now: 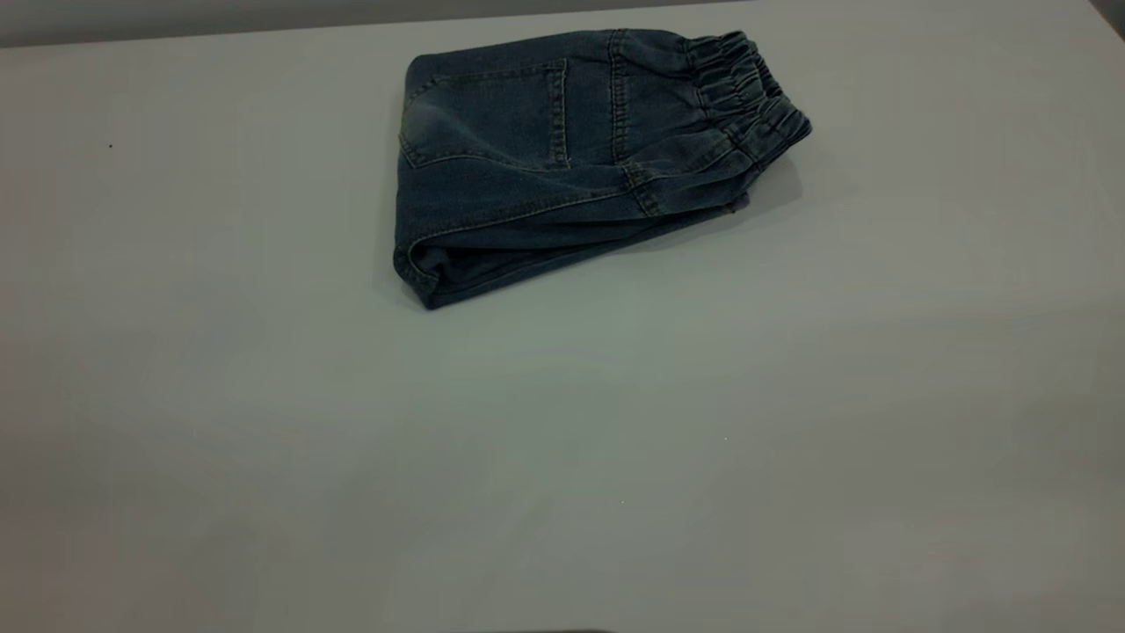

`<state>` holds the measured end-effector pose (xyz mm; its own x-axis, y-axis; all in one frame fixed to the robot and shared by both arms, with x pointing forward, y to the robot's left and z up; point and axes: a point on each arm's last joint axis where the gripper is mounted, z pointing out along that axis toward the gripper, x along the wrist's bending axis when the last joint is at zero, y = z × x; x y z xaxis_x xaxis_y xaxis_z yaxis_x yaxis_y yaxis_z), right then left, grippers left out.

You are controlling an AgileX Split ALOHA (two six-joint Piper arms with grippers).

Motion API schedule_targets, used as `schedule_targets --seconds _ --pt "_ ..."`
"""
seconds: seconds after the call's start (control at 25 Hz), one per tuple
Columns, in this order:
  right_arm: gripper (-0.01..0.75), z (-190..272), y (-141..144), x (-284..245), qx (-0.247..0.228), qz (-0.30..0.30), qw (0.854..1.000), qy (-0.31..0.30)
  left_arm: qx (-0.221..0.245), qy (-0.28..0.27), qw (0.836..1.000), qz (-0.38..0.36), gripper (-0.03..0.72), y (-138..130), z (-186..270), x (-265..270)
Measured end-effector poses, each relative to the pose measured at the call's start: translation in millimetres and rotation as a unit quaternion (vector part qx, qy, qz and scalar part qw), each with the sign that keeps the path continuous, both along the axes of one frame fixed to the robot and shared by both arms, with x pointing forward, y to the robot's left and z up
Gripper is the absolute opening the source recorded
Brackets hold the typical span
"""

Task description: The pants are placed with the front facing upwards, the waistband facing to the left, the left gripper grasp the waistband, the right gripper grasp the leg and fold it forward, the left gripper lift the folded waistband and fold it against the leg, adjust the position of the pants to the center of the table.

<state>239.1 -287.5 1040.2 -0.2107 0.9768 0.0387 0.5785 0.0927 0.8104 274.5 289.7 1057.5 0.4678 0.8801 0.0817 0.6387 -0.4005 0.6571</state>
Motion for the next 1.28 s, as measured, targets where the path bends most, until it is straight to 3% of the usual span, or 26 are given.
schedule_targets --seconds 0.44,1.28 --pt "0.506 0 0 0 0.0 0.0 1.0 0.0 -0.037 -0.002 0.999 -0.008 0.516 -3 -7 -6" --pt "0.506 0 0 0 0.0 0.0 1.0 -0.001 -0.034 0.002 0.999 -0.008 0.516 -4 -17 -4"
